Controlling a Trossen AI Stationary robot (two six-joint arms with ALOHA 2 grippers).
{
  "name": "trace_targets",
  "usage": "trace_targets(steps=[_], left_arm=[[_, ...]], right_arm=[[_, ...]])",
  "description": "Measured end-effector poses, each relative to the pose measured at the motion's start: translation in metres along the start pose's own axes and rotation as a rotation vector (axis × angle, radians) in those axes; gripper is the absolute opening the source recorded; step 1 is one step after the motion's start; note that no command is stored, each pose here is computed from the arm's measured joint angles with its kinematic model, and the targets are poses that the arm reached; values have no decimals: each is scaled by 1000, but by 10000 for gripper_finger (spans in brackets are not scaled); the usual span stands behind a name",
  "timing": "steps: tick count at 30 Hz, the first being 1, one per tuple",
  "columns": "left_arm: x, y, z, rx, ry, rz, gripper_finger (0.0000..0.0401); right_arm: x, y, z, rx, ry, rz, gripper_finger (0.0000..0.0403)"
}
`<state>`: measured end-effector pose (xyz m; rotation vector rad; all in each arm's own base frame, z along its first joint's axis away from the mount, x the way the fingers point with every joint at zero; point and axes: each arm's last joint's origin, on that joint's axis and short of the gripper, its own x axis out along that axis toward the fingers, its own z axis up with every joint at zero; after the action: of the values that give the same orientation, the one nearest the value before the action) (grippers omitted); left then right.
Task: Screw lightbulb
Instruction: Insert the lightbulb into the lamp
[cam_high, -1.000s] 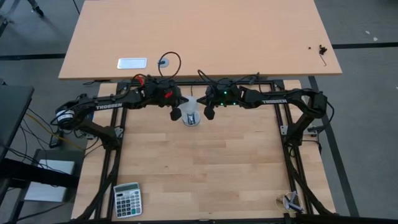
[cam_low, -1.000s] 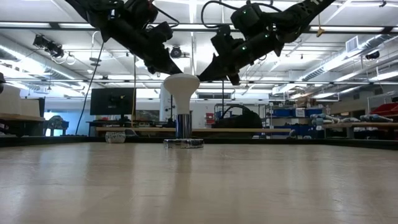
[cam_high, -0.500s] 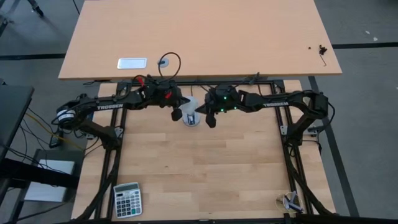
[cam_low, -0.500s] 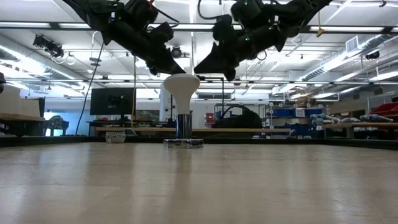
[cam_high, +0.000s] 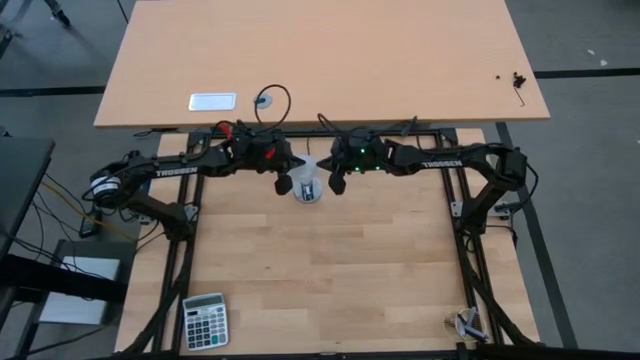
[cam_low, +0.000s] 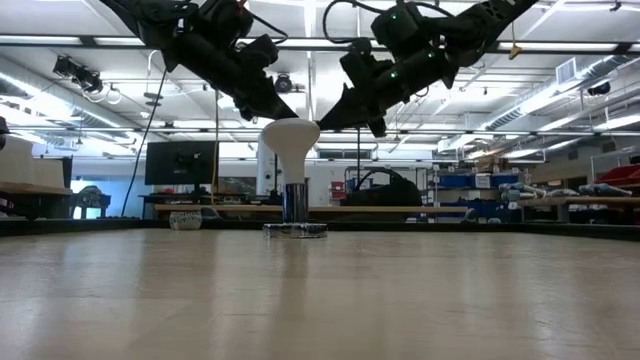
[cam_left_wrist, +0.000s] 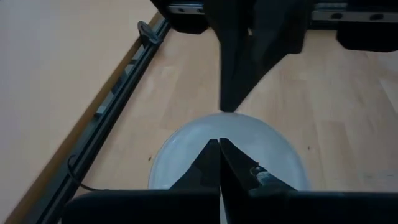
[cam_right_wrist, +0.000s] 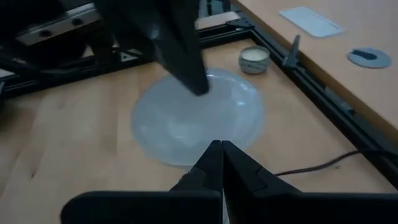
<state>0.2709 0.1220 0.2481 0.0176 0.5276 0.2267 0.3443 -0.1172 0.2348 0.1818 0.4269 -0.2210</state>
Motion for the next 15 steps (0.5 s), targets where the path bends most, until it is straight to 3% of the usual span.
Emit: trace_targets(steps=[10,15], left_arm=[[0,0,1,2,-12,0,0],[0,0,1,2,-11,0,0]], right_arm=[[2,23,-2,-8,18,165,9],[-8,22,6,-27,-15,115,9]])
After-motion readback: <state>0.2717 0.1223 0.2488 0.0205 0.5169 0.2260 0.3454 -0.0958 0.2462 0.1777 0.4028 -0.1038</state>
